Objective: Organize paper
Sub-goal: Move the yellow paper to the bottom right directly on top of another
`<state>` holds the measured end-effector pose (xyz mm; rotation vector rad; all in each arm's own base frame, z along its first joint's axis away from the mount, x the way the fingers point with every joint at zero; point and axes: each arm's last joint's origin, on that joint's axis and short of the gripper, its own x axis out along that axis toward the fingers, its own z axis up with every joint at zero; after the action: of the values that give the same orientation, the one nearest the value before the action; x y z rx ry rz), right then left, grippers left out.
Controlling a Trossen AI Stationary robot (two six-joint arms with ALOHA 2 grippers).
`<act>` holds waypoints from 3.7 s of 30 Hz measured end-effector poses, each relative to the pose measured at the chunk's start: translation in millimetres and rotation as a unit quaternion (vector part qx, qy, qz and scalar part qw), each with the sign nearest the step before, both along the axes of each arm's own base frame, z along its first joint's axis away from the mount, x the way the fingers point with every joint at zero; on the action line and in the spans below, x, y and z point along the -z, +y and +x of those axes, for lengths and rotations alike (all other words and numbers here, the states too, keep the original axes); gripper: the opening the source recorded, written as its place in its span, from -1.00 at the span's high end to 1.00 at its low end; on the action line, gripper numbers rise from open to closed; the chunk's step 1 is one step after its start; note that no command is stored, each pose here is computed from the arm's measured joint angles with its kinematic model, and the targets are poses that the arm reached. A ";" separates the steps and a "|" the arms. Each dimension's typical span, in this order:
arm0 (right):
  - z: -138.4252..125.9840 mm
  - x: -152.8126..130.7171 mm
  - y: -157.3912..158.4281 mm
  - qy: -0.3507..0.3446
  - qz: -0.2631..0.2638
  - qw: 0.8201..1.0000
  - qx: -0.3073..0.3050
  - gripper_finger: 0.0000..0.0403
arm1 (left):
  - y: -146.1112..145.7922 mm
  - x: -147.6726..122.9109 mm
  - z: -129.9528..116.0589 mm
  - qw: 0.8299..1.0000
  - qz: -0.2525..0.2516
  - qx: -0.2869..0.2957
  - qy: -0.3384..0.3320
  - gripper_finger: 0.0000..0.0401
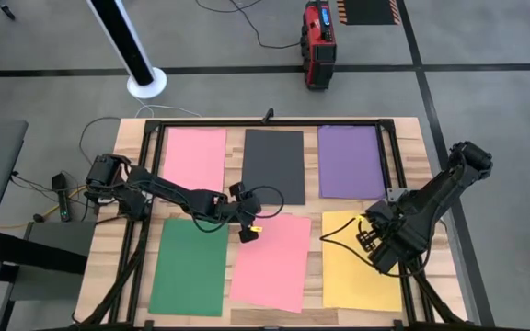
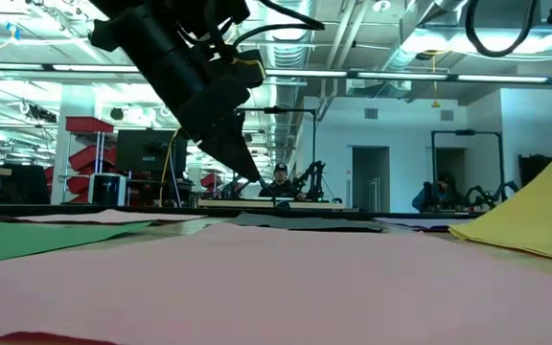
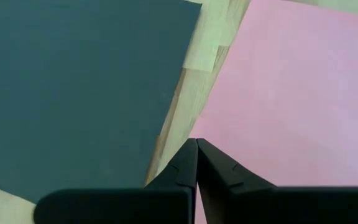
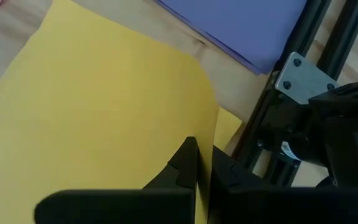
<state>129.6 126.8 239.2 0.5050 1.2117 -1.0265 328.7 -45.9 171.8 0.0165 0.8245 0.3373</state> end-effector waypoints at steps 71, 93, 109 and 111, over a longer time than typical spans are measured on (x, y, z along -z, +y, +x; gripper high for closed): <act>155.8 102.3 -4.7 -0.096 0.101 0.966 -0.219 1.00 | 5.9 9.2 -67.8 0.977 -0.112 0.019 -0.179 1.00; 143.3 84.7 31.4 -0.128 0.160 0.930 -0.305 1.00 | 6.5 13.3 -70.3 0.981 -0.114 0.010 -0.158 1.00; 154.4 107.0 44.4 -0.133 0.185 0.912 -0.342 1.00 | 7.6 17.1 -72.9 0.985 -0.104 -0.003 -0.137 1.00; 153.4 107.0 46.1 -0.131 0.191 0.910 -0.345 1.00 | 7.7 17.3 -73.0 0.985 -0.104 -0.003 -0.136 1.00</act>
<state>283.0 172.9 132.1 0.4428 1.2152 -0.1094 255.7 -38.3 154.6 -0.2219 0.5855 0.2511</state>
